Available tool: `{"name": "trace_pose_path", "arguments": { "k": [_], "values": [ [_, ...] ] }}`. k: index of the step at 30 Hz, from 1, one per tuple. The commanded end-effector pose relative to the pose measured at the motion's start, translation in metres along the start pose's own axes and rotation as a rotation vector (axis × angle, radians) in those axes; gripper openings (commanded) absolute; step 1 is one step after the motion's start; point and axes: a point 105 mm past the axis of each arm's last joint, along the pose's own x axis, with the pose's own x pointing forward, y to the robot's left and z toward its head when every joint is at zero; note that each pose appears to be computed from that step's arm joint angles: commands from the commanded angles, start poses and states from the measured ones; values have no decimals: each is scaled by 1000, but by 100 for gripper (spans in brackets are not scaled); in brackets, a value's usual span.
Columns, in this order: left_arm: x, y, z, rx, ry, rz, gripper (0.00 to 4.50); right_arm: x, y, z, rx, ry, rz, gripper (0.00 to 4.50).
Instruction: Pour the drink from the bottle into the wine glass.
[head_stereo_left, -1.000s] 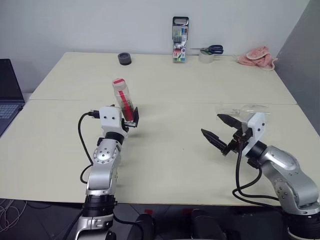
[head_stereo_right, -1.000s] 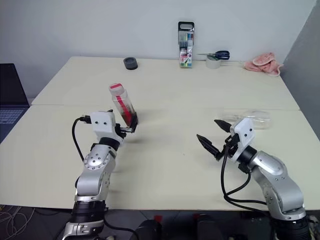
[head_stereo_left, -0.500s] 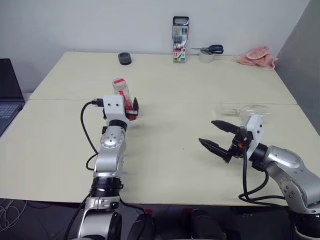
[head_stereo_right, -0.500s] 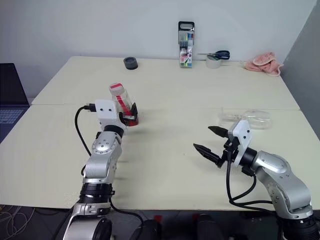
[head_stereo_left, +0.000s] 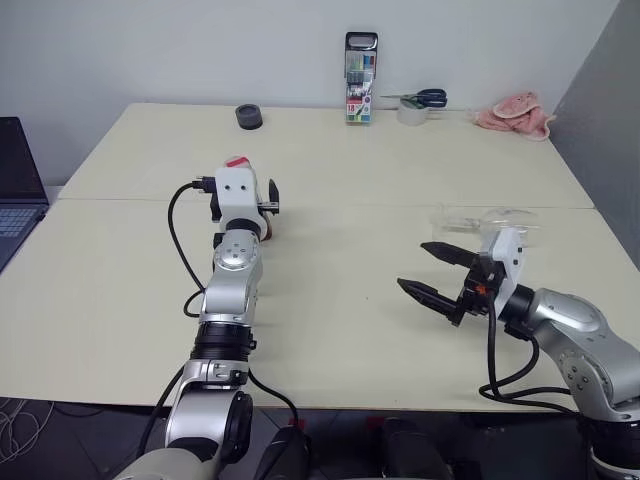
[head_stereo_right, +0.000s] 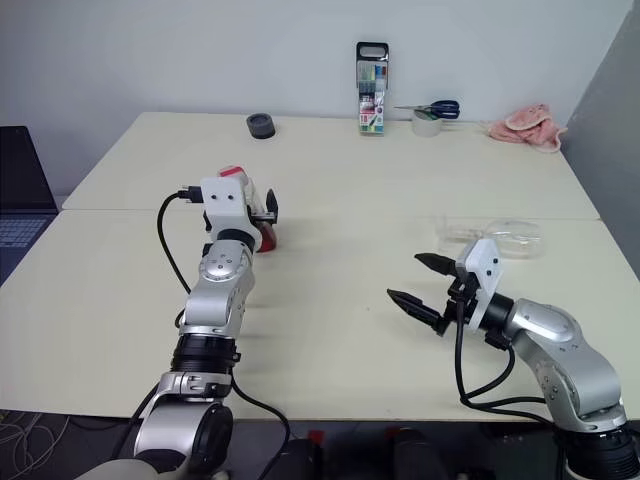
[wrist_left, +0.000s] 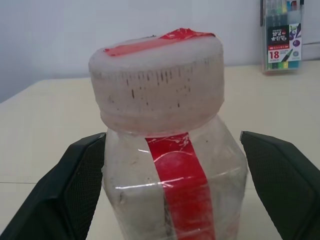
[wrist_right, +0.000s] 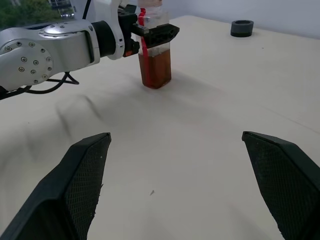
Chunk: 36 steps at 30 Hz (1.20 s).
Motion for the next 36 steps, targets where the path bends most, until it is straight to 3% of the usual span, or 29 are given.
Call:
{"name": "trace_pose_path", "arguments": {
  "k": [1,2,5,10,13,18,24,28,36],
  "values": [
    [4,3,18,6,-54,3,446,2,7,15,-34,-32,36,450],
    [4,3,18,5,-55,2,446,2,7,16,-34,-32,37,450],
    [4,3,20,6,-62,-4,390,3,7,18,-33,-33,39,450],
    [4,5,20,3,-65,-9,242,4,8,20,-30,-33,44,450],
    [2,6,19,-6,-68,-18,183,4,9,22,-30,-34,48,450],
    [-8,-11,27,-88,-116,-169,181,2,9,27,-76,-27,37,450],
    [-42,-82,44,-134,-186,-711,181,-7,6,36,-131,-22,-42,450],
    [-68,-112,45,-124,-183,-1026,181,-5,8,48,-145,-59,-97,450],
    [-96,-133,52,-29,-222,-1437,181,22,14,71,-105,-114,-172,450]
  ]
}}
